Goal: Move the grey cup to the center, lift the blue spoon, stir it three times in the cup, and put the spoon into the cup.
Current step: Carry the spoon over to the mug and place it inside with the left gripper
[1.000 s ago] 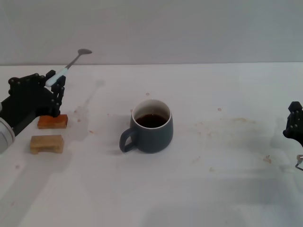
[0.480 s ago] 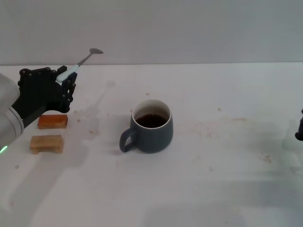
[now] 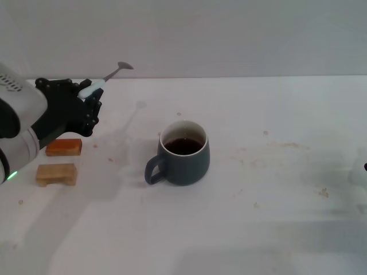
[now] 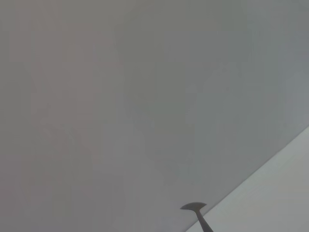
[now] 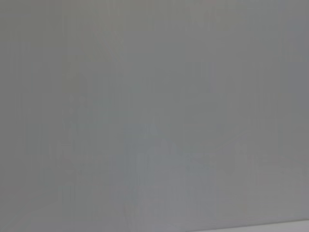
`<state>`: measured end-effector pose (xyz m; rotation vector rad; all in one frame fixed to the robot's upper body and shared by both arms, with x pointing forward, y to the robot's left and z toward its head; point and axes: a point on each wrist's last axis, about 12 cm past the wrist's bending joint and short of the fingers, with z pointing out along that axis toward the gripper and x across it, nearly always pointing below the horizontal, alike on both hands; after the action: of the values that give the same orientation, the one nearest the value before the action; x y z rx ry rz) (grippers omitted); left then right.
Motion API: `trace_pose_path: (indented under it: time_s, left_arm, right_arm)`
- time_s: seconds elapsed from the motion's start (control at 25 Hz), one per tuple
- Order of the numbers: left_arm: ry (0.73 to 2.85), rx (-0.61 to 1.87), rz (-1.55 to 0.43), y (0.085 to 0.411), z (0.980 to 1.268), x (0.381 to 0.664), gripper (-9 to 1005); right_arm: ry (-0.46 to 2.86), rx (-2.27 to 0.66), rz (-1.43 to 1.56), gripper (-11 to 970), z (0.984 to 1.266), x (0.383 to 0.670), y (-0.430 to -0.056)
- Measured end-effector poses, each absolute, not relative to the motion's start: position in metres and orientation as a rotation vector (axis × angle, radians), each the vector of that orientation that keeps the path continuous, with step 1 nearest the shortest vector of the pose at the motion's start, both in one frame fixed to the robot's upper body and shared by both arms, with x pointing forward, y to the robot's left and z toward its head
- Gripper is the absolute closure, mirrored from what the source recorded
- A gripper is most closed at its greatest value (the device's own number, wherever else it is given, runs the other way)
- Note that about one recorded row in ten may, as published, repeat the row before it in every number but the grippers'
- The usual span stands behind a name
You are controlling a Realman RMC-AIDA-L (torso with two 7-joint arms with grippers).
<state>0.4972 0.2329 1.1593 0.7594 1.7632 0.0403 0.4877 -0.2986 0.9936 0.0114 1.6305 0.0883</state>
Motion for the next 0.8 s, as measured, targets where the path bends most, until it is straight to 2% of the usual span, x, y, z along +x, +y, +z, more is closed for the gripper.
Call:
trace_pose_path:
  time_s: [0.36,0.8]
  left_arm:
    - [1.768,0.809,0.089,0.223,1.173,0.499,817]
    - [1.766,0.857,0.038,0.213,1.187,0.497,817]
  right_arm:
    - [1.625,0.035,0.070,961,0.994,0.485,-0.304]
    - [1.593,0.185,-0.069,961,0.992,0.465,-0.339]
